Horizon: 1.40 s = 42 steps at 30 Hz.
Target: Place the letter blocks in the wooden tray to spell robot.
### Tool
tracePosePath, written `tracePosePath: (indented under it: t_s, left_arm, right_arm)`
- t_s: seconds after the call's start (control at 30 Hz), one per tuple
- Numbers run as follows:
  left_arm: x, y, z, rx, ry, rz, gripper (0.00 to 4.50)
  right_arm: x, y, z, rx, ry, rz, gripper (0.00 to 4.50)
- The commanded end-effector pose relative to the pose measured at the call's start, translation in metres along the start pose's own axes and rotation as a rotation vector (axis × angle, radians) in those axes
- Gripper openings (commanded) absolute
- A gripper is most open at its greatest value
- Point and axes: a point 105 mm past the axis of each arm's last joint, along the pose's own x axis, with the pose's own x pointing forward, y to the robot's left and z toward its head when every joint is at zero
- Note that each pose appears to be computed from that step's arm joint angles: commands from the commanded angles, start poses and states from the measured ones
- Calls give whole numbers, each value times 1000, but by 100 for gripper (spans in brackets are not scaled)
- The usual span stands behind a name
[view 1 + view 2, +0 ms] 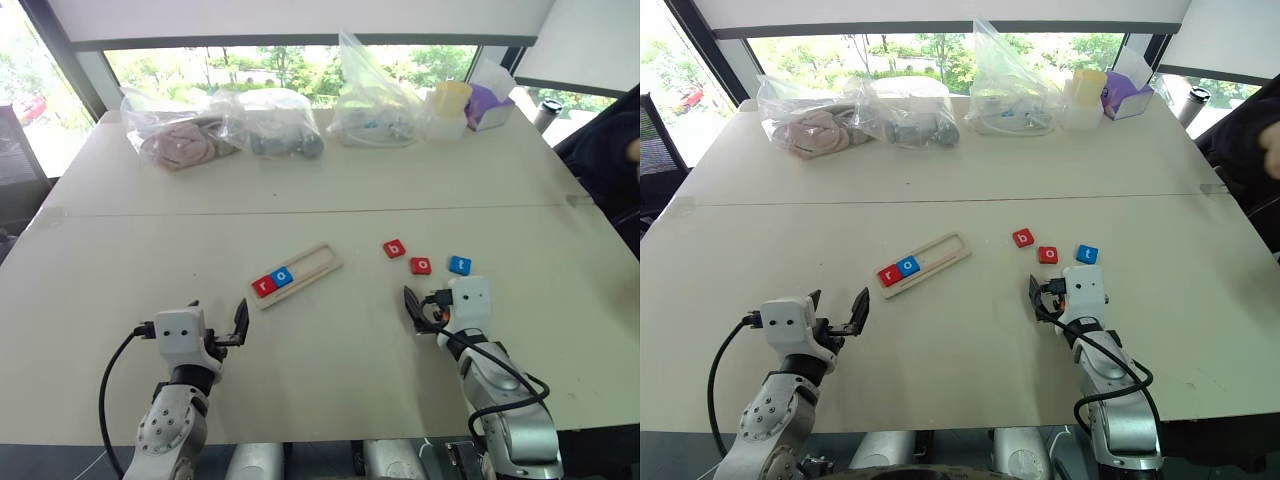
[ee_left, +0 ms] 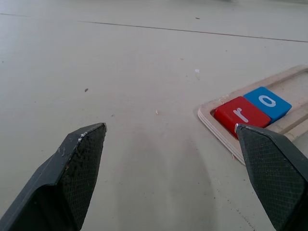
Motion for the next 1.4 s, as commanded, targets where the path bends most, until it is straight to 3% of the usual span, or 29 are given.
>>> tracePosePath:
  t_s: [0.03,1.07,1.27,1.4]
  left_arm:
    - [-1,-1,6,13,-29,-10,450]
    - [-1,1,9,26,-42,-25,450]
    - [7,16,14,94,-32,-126,450]
    - [16,20,25,190,-1,-329,450]
  right_arm:
    - [0,-3,8,-8,-33,-3,445]
    - [-2,-9,12,-54,-52,-1,445]
    - [-9,-7,31,-173,-105,100,445]
    - [-16,0,48,-246,-82,278,445]
